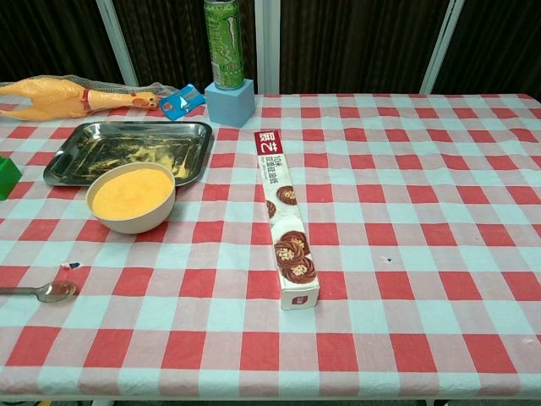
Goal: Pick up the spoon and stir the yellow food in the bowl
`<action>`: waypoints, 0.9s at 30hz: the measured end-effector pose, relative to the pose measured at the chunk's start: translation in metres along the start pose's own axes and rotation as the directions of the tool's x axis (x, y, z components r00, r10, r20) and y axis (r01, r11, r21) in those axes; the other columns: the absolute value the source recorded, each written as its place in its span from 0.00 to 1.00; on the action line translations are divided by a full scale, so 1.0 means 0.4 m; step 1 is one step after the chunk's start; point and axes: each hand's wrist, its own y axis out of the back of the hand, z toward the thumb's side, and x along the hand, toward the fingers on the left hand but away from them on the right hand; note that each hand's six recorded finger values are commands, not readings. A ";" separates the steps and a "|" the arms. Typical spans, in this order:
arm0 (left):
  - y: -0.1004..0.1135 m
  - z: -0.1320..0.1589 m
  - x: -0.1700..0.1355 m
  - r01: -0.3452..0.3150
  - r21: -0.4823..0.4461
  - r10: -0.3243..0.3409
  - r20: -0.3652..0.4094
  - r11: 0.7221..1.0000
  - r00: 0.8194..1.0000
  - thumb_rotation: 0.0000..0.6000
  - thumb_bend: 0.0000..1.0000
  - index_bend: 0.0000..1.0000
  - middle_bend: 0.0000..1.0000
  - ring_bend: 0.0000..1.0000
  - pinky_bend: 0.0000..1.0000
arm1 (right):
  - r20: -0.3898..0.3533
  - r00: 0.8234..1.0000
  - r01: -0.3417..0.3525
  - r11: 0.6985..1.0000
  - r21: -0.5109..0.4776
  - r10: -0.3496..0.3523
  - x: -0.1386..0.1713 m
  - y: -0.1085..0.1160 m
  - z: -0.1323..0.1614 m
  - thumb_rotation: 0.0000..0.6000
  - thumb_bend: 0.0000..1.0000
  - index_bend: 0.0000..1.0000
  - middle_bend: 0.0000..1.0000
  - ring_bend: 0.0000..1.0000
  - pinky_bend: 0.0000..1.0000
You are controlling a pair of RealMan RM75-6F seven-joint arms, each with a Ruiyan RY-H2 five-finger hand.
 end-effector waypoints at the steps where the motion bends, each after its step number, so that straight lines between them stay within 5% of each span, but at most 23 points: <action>1: 0.000 -0.001 0.000 0.000 0.000 0.000 -0.001 1.000 1.000 1.00 0.13 0.29 0.19 0.14 0.16 | -0.001 1.000 -0.001 1.000 0.001 0.001 -0.001 0.000 0.001 1.00 0.25 0.00 0.11 0.00 0.00; 19: -0.028 -0.003 0.015 0.056 -0.043 -0.056 0.009 0.997 0.998 1.00 0.13 0.30 0.21 0.15 0.18 | -0.006 1.000 0.012 1.000 0.009 -0.012 0.003 0.012 0.002 1.00 0.25 0.00 0.11 0.00 0.00; 27: -0.085 0.012 0.059 0.167 -0.091 -0.162 0.057 0.982 0.985 1.00 0.13 0.44 0.54 0.50 0.70 | -0.014 1.000 0.001 1.000 0.008 0.000 -0.007 0.006 0.007 1.00 0.25 0.00 0.11 0.00 0.00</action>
